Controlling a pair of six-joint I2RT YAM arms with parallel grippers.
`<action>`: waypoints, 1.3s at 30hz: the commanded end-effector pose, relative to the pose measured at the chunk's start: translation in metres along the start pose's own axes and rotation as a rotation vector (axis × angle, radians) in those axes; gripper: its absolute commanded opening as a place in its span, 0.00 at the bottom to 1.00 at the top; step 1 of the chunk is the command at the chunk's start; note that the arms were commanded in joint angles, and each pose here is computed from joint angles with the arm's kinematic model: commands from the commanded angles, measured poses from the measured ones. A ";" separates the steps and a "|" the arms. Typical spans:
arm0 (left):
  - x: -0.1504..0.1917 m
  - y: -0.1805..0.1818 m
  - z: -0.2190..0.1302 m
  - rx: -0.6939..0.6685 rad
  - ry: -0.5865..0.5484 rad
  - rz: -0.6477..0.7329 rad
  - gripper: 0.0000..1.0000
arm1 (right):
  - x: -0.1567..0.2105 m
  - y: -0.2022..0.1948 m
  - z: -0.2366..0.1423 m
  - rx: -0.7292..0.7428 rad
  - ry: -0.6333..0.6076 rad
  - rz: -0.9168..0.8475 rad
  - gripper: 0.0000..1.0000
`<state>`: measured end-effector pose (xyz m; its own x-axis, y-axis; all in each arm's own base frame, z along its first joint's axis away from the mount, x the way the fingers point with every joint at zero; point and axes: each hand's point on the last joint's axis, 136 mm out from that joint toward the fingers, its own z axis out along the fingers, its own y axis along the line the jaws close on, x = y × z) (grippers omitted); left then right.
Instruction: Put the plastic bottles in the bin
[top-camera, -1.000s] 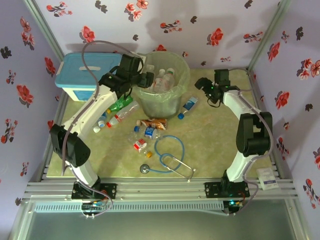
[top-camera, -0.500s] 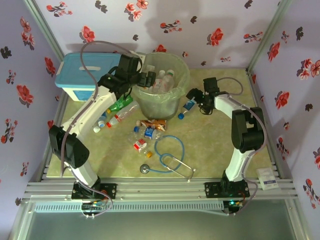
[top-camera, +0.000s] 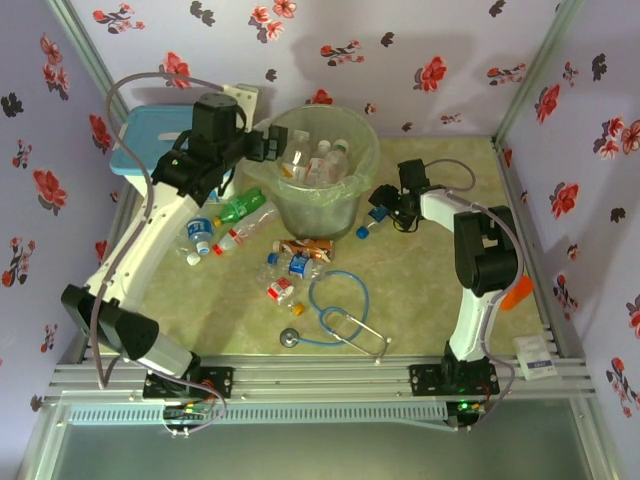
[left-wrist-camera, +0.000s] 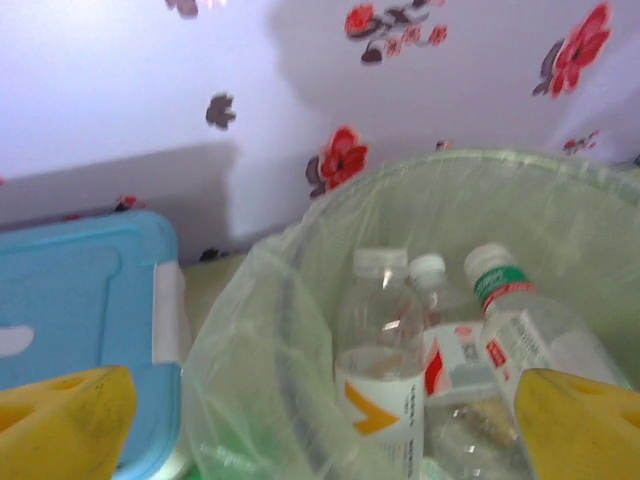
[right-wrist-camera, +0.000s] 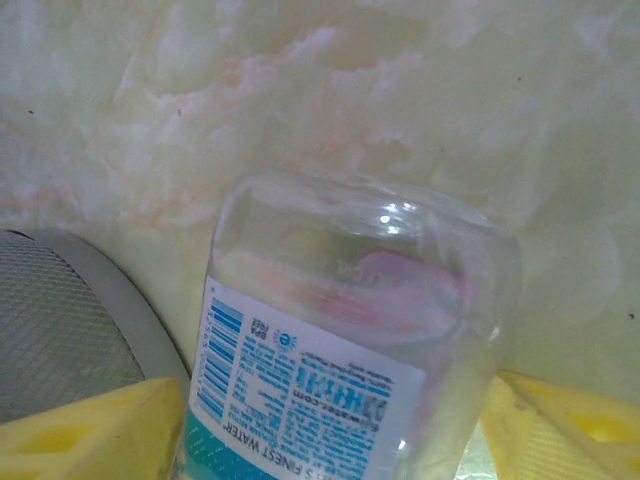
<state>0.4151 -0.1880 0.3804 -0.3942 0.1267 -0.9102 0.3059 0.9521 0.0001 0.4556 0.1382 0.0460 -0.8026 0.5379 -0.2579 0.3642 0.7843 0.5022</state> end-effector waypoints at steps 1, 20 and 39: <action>0.043 0.010 0.013 -0.040 0.133 0.041 0.97 | -0.010 0.007 0.001 -0.010 -0.018 -0.016 0.72; 0.091 0.003 0.032 0.036 0.391 0.036 0.98 | -0.040 0.009 -0.073 -0.008 -0.114 -0.078 0.50; 0.078 -0.007 0.039 0.092 0.340 0.016 0.98 | -0.045 0.188 -0.275 -0.247 -0.407 -0.644 0.50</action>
<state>0.4151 -0.1948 0.2917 -0.6423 0.2373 -0.7288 0.3733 0.9273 -0.0271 0.4323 0.1491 0.3911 -0.5287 0.2242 -0.8186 -0.1869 0.9100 0.3700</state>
